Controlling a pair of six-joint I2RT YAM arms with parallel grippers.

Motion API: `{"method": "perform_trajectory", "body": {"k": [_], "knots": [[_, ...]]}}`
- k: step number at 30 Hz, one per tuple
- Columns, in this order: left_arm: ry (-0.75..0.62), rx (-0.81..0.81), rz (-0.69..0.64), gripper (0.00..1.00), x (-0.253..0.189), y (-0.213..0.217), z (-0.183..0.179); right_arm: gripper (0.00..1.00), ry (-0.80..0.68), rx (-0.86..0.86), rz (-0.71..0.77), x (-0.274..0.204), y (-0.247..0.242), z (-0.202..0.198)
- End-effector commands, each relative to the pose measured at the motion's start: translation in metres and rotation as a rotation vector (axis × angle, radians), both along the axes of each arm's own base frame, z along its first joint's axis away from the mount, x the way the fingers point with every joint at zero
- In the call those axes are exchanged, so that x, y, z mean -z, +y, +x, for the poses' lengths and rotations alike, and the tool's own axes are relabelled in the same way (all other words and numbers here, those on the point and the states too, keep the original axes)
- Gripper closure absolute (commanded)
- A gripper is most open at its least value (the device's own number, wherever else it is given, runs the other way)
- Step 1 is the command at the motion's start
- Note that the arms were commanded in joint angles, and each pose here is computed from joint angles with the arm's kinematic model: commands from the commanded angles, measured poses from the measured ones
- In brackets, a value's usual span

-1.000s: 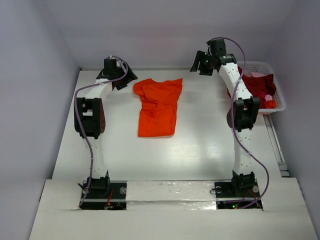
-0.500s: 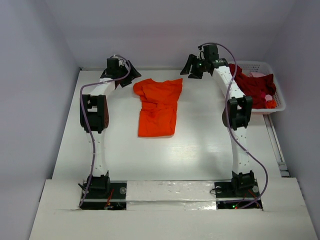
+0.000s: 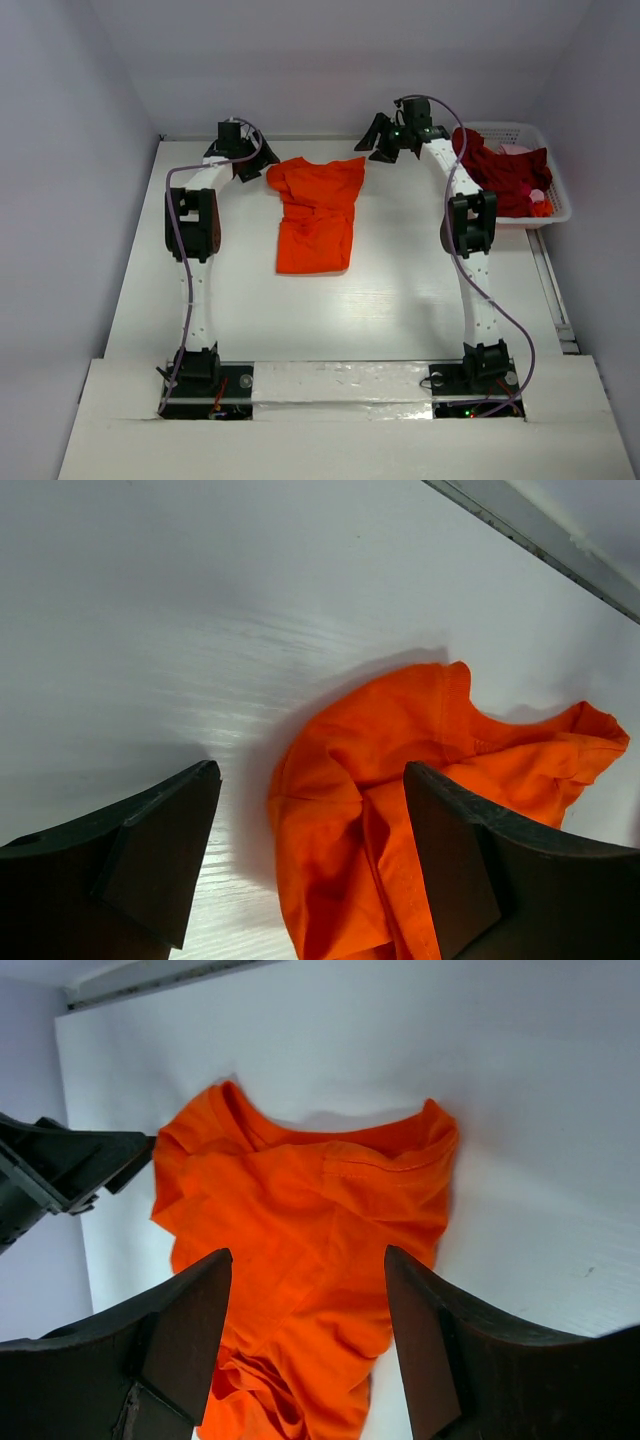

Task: Fold and stack the t-shirts
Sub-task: Grab one side of the 2/3 rectangular tshirt with both arms

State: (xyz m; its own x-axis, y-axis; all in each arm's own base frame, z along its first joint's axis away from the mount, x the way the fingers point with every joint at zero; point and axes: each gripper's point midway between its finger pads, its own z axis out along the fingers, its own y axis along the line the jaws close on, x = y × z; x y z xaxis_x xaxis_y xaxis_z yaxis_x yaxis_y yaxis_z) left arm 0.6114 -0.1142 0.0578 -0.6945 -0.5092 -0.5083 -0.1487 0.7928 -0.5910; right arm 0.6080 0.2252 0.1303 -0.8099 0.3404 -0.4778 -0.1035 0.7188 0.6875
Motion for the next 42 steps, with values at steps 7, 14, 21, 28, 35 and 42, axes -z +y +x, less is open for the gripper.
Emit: {"method": "perform_trajectory", "body": {"k": [7,14,21,28,35,42], "knots": [[-0.018,0.04,0.002,0.27,-0.002,-0.005,0.004,0.32,-0.006,0.069,-0.002,-0.005,-0.004,0.003],[-0.008,0.108,-0.064,0.27,0.007,-0.019,-0.001,0.31,0.005,0.084,0.065,-0.002,0.004,0.014],[0.027,0.158,-0.144,0.27,0.021,-0.033,-0.006,0.3,-0.005,0.074,0.118,-0.004,0.011,0.019],[0.042,0.168,-0.167,0.27,0.026,-0.037,-0.008,0.3,0.006,0.072,0.146,0.003,0.019,0.016],[-0.017,-0.088,0.087,0.3,-0.016,0.021,-0.011,0.29,-0.057,-0.022,0.103,-0.025,0.047,-0.001],[-0.174,-0.277,0.225,0.43,-0.12,0.064,-0.032,0.72,-0.129,-0.111,0.009,-0.055,0.076,-0.039]]}}
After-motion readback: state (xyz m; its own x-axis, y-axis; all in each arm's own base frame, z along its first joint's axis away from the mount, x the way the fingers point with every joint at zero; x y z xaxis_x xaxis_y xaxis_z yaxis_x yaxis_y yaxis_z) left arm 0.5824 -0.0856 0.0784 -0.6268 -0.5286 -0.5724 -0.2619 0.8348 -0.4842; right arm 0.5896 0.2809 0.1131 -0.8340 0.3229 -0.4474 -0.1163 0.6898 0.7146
